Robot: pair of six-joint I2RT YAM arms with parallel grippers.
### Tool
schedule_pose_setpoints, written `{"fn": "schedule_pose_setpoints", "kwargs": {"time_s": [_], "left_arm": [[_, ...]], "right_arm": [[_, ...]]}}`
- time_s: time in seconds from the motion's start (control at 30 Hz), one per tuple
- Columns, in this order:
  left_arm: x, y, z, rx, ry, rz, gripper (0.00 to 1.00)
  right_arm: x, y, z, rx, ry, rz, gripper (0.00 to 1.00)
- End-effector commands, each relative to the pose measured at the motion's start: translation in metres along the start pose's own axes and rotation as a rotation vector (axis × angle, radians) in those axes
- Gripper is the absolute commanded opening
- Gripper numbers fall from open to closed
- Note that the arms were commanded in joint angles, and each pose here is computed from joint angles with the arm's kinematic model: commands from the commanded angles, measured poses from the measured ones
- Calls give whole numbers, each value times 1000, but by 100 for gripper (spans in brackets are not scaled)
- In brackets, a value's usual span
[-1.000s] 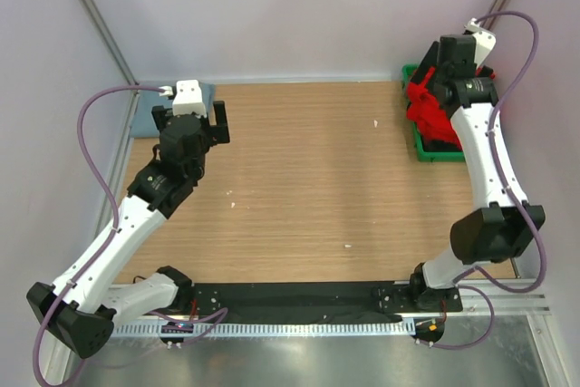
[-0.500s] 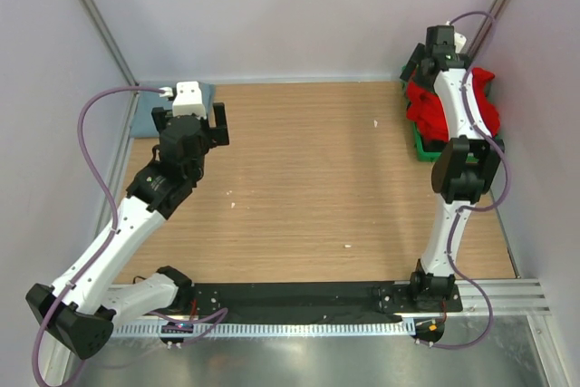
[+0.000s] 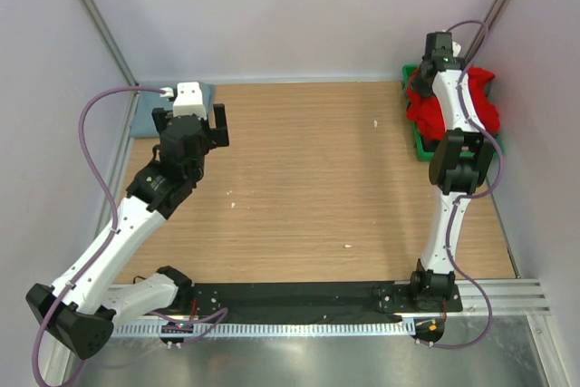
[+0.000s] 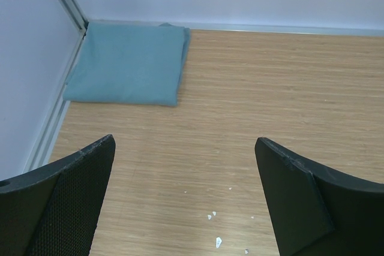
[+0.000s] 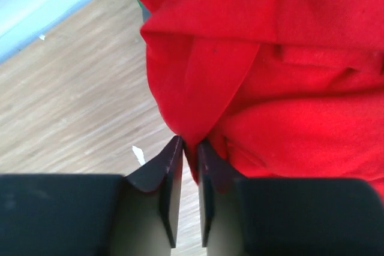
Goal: Fold and stack the t-shirts
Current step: Grab the tshirt from the pile, then move the tshirt to the center of the board
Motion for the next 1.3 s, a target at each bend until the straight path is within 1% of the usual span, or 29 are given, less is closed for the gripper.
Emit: {"fn": "schedule_pose_setpoints", "kwargs": {"time_s": [0.0,0.03,0.13,0.23,0.27,0.33,0.37,0.4,0.43,0.47,0.5,0.6,0.63,0.7,0.73,0.77,0.8,0.83,0.87,0.9,0.93,0.97,1.0,1.03,1.13,1.2,1.27], "left_arm": [[18,-4,0,-1,-49,-41,100],[19,-4,0,-1,-47,-39,100],[19,-4,0,3,-44,-39,100],[19,-5,1,5,-46,-41,100],[19,-6,2,5,-47,-44,100],[18,-5,3,11,-40,-46,100],[18,-5,3,16,-39,-47,100],[17,-4,2,18,-35,-44,100],[16,-3,2,21,-31,-44,100],[15,-2,3,26,-25,-42,100],[14,-1,2,28,-22,-39,100],[15,-1,3,37,-15,-39,100],[15,-2,4,40,-9,-35,100],[25,-9,9,54,-30,-50,100],[29,-12,10,54,-38,-51,100],[28,-17,13,53,-33,-34,100],[36,-25,15,31,-69,-43,100],[35,-29,16,22,-82,-31,100],[31,-36,19,14,-84,6,100],[31,-44,23,0,-105,13,100],[27,-49,22,-30,-140,35,100],[19,-55,25,-34,-134,77,100],[13,-63,27,-64,-166,95,100],[3,-68,29,-73,-151,138,100],[-25,-72,30,-92,-130,238,99],[-45,-68,29,-71,-103,312,100],[-65,-60,23,-48,-78,409,100]], "right_arm": [[32,-22,8,74,11,-116,19],[34,-25,8,81,6,-119,2],[52,-52,12,135,22,-169,1],[85,-110,33,324,46,-267,1],[104,-163,47,450,42,-363,1],[119,-229,58,591,32,-488,2],[129,-294,56,678,35,-632,1],[130,-334,53,755,50,-697,1],[132,-348,53,811,56,-760,1],[130,-374,48,852,64,-811,1],[118,-433,32,933,41,-912,1],[100,-463,21,997,7,-976,1],[89,-464,13,962,22,-962,1],[75,-449,8,909,35,-917,1],[58,-424,3,841,51,-839,1],[48,-409,1,804,57,-782,5],[37,-392,-1,757,60,-724,42],[11,-350,-11,608,99,-578,70],[-5,-326,-20,486,138,-502,92],[-22,-300,-30,361,159,-422,99],[-40,-278,-38,257,161,-341,100],[-78,-241,-51,124,131,-189,100],[-95,-229,-56,90,117,-131,100],[-124,-209,-62,59,103,-56,100],[-148,-211,-70,92,113,-70,100],[-149,-222,-76,85,113,-108,100],[-150,-230,-79,75,103,-106,100]]}}
Point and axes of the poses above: each gripper's point midway between its finger pads, its own y axis out along the fingers, its own z axis along the line the jaws close on, x = y × z, the point moved 8 cm from there along -y, back along the fingers, and after that the axes turned 3 degrees about -y, right-handed, at the moved point
